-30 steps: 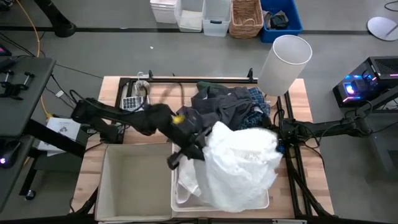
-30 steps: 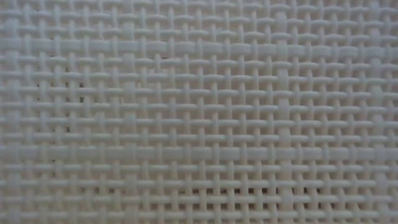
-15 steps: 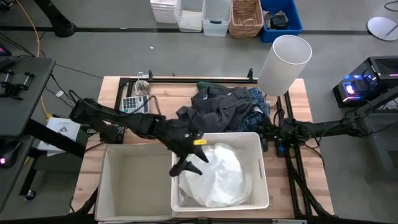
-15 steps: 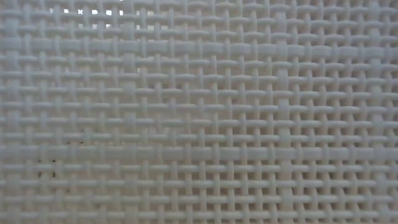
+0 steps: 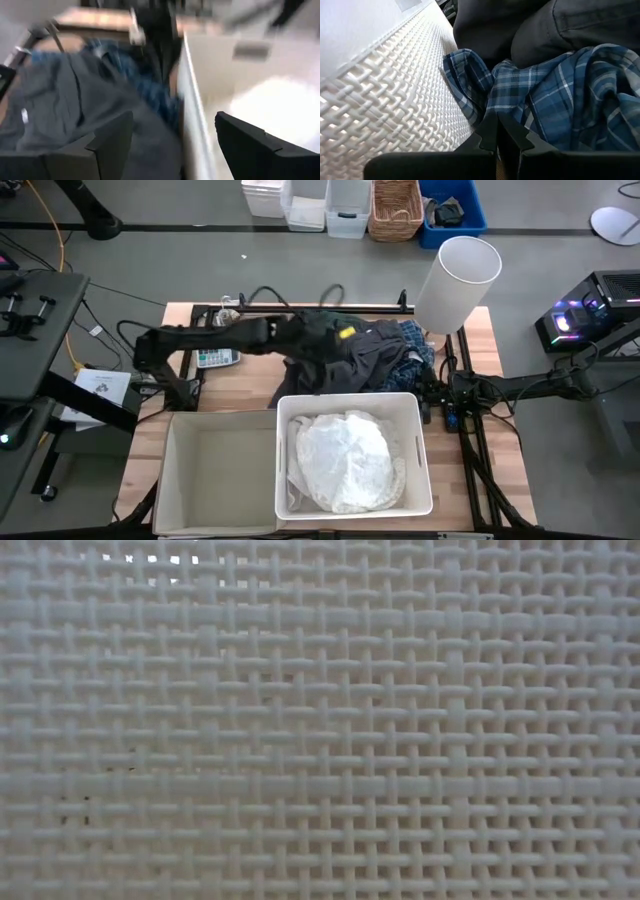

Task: Sort clothes
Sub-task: Put the black shorts into the beige laundry organizer

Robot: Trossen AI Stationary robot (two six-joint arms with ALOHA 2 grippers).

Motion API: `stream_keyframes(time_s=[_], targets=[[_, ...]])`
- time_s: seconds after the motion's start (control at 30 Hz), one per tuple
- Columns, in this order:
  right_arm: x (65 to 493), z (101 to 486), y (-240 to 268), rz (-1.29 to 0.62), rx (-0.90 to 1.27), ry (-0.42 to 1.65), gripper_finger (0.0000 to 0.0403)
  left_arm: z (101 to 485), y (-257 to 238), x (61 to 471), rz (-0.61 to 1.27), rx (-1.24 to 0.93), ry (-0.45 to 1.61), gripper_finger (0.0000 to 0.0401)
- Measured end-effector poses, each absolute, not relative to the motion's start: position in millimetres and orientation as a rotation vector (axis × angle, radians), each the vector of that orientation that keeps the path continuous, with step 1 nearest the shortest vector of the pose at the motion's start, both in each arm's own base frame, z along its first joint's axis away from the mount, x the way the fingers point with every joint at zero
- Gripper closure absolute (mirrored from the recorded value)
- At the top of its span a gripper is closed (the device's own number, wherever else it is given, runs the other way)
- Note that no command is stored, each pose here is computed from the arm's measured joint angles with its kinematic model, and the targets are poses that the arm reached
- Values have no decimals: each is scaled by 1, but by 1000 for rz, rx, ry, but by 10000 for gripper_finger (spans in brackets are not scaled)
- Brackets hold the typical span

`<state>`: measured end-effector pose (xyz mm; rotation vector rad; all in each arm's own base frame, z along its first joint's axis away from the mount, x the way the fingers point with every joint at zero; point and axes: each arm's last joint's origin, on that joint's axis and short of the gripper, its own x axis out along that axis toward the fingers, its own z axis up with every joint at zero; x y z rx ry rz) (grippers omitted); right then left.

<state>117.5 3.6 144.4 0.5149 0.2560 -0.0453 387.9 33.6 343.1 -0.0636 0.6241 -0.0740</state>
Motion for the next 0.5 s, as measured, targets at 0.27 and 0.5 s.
stream_keyframes(time_s=[0.27,0.5], targets=[[117,144,4,-47,515,263,402,295,46,410,14,140,797,131],[117,144,4,-47,515,263,402,266,52,420,64,198,893,131]])
